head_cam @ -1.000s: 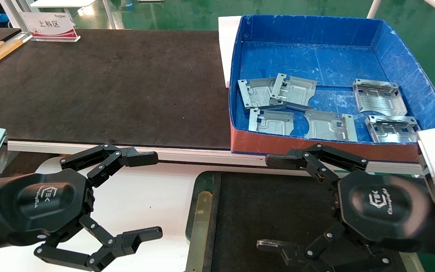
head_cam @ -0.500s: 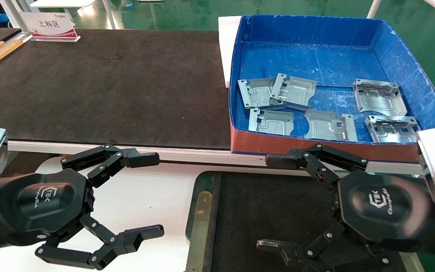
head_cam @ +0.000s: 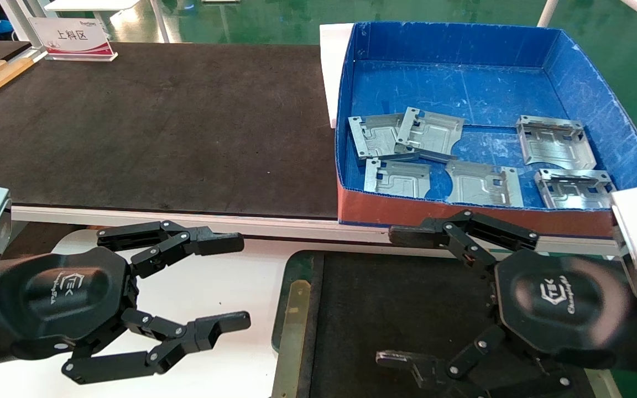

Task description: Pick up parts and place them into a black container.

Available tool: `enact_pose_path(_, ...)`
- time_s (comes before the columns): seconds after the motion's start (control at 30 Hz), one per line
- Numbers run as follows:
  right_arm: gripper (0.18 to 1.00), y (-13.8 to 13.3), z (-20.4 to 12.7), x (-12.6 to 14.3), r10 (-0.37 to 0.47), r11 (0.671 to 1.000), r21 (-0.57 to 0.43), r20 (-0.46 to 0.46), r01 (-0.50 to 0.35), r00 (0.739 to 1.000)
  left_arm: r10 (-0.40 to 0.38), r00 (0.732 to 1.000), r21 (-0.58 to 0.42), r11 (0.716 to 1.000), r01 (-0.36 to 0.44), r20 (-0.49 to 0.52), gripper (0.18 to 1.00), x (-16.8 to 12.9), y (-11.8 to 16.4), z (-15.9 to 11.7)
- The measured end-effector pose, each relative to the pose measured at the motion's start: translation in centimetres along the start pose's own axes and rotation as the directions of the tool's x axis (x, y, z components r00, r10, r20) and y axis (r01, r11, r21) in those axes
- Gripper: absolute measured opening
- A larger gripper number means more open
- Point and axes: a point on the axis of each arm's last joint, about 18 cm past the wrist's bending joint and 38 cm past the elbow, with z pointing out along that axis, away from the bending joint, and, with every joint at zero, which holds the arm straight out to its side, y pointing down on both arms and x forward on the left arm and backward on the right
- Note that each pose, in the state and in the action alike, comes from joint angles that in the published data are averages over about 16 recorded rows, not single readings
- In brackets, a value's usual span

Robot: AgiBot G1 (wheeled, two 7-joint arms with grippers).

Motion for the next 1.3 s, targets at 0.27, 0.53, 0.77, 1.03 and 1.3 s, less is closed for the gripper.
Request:
enact_pose_path(0.27,1.0,0.0,0.0,0.0,0.0,1.0,0.0,0.0,0.0,1.0,0.0,1.0,0.0,1.0,0.0,0.0,0.589,0.0,0.0,0.0)
enact_pose_path(0.53,1.0,0.0,0.0,0.0,0.0,1.0,0.0,0.0,0.0,1.0,0.0,1.0,0.0,1.0,0.0,0.0,0.405,0.0,0.0,0.0)
enact_pose_path(0.77,1.0,0.0,0.0,0.0,0.0,1.0,0.0,0.0,0.0,1.0,0.0,1.0,0.0,1.0,0.0,0.0,0.287,0.0,0.0,0.0)
enact_pose_path(1.03,1.0,0.0,0.0,0.0,0.0,1.0,0.0,0.0,0.0,1.0,0.0,1.0,0.0,1.0,0.0,0.0,0.222,0.0,0.0,0.0)
enact_pose_path(1.3,1.0,0.0,0.0,0.0,0.0,1.0,0.0,0.0,0.0,1.0,0.0,1.0,0.0,1.0,0.0,0.0,0.236,0.0,0.0,0.0)
